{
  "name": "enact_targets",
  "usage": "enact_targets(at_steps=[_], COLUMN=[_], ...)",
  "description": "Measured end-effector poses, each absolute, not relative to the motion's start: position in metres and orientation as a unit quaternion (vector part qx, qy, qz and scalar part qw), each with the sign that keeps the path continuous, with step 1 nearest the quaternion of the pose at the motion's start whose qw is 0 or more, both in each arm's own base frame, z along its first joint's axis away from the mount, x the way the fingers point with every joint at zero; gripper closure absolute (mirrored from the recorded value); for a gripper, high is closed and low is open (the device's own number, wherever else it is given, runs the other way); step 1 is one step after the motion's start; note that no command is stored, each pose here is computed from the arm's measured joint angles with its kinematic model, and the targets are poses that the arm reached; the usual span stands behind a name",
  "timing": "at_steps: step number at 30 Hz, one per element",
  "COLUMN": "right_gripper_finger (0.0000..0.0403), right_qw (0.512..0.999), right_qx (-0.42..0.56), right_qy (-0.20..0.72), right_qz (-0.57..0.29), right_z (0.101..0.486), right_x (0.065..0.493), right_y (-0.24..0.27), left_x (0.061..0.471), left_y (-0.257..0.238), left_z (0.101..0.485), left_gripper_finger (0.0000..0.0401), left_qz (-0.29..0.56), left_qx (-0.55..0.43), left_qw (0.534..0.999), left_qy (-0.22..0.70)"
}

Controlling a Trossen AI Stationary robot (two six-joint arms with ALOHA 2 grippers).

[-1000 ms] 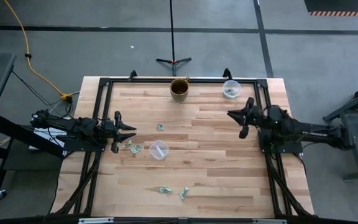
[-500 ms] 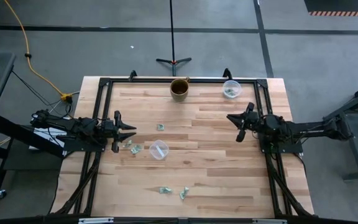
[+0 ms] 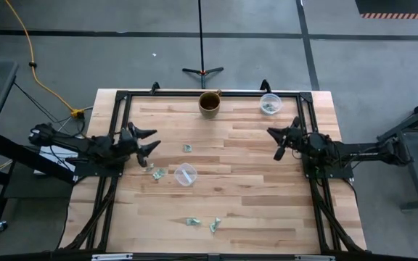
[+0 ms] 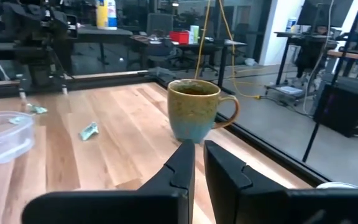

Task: Pick and place items into bin
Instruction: Put the stevia packet into the bottom transparent bin

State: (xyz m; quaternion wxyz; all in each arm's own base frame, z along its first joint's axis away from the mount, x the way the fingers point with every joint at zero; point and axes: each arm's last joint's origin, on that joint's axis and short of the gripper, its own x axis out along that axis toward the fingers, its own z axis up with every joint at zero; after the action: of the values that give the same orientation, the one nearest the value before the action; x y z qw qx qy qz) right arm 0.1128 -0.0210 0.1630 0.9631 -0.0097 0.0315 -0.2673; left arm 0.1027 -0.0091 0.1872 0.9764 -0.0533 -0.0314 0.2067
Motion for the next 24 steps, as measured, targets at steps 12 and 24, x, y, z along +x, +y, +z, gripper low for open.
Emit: enact_targets(at_steps=[12,24], right_gripper_finger=[0.0379,0.0378], right_qw=[0.958,0.958], right_qx=[-0.005,0.005], right_qy=[0.03,0.04], right_qz=[-0.284,-0.282], right_z=[0.163,0.16], right_x=[0.112,0.112], right_y=[-0.026,-0.026], left_x=[0.153,0.225], left_y=[0.014,0.064], left_z=[0.196,0.192], left_gripper_finger=[0.0187,0.0098], left_qz=[0.177,0.114], left_qx=[-0.029,-0.078], left_qw=[0.977,0.948], left_qy=[0.118,0.288])
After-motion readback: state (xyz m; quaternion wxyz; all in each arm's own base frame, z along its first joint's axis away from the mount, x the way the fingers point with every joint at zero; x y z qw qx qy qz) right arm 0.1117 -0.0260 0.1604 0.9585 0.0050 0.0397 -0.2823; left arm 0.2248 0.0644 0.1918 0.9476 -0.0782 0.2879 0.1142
